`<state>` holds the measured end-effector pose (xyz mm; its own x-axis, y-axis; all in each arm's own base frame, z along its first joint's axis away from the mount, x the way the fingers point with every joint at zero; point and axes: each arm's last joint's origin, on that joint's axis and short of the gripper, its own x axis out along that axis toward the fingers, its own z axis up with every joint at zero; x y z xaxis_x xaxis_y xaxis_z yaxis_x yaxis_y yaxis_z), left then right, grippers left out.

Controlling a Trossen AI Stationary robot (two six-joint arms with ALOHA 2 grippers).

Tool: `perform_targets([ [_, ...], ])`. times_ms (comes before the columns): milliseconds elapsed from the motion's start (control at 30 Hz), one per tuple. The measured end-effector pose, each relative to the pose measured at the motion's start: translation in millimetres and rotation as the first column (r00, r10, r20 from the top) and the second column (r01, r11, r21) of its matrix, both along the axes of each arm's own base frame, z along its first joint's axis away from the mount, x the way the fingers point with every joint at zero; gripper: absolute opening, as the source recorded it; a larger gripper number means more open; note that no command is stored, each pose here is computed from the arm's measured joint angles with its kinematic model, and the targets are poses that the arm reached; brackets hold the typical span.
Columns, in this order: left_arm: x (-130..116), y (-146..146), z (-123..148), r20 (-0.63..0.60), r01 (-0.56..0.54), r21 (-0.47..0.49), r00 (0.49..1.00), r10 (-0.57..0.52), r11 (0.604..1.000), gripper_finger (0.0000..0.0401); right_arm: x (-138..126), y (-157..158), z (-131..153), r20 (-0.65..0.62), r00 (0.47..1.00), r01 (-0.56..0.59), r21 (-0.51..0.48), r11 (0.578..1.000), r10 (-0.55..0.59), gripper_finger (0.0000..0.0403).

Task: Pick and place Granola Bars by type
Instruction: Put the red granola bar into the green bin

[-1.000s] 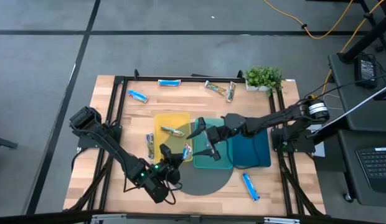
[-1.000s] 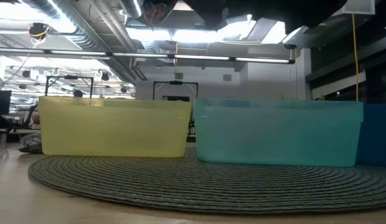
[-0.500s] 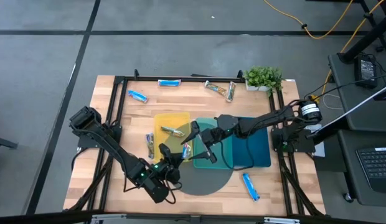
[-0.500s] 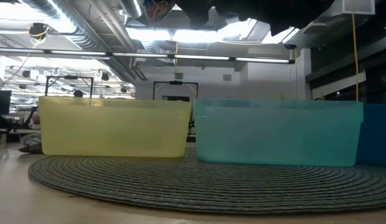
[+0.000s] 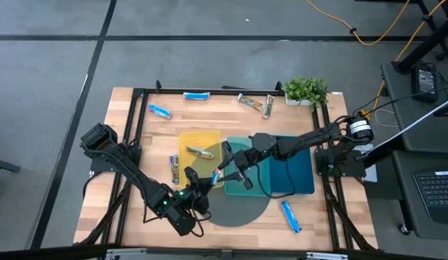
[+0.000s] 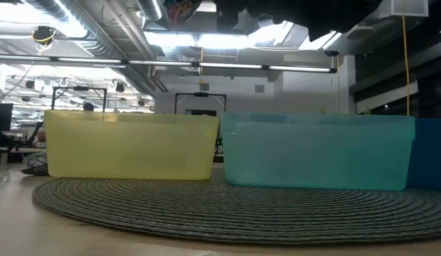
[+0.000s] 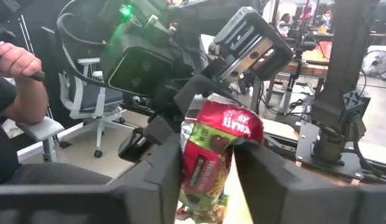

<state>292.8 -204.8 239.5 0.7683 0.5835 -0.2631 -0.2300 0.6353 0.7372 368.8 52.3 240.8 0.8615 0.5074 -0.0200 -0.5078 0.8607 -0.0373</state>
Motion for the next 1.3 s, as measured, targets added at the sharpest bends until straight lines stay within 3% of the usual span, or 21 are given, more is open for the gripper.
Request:
perform_targets([
  [200,0,-1,0,-0.020,0.029,-0.029,0.999,-0.030,0.999,0.0030,0,0,-1,-0.002,1.000,-0.001,-0.009,1.000,0.001,0.0087],
  [367,-6,-5,4,-0.025,0.046,0.003,0.999,-0.046,0.999,0.0058,0,-1,0,0.008,1.000,0.002,-0.011,1.000,-0.002,0.0059],
  [600,-27,-13,28,0.041,0.097,-0.049,0.995,-0.095,0.994,0.0120,0,-1,0,0.019,1.000,0.006,-0.034,0.999,-0.005,0.0050],
  [800,-46,-21,33,0.091,0.101,-0.093,0.992,-0.092,0.991,0.0152,-9,-2,7,-0.066,0.998,0.005,-0.049,0.999,-0.008,0.0049],
  [900,-54,-24,30,0.093,0.102,-0.118,0.991,-0.091,0.988,0.0157,-21,-4,17,-0.123,0.992,0.008,-0.073,0.997,-0.017,0.0049],
  [1100,-64,-26,25,0.103,0.090,-0.168,0.992,-0.073,0.982,0.0152,-59,-12,49,-0.224,0.962,0.131,-0.127,0.983,-0.157,0.0049],
  [1300,-69,-25,20,0.101,0.085,-0.182,0.993,-0.067,0.980,0.0145,-102,-19,80,-0.275,0.932,0.213,-0.112,0.971,-0.236,0.0049],
])
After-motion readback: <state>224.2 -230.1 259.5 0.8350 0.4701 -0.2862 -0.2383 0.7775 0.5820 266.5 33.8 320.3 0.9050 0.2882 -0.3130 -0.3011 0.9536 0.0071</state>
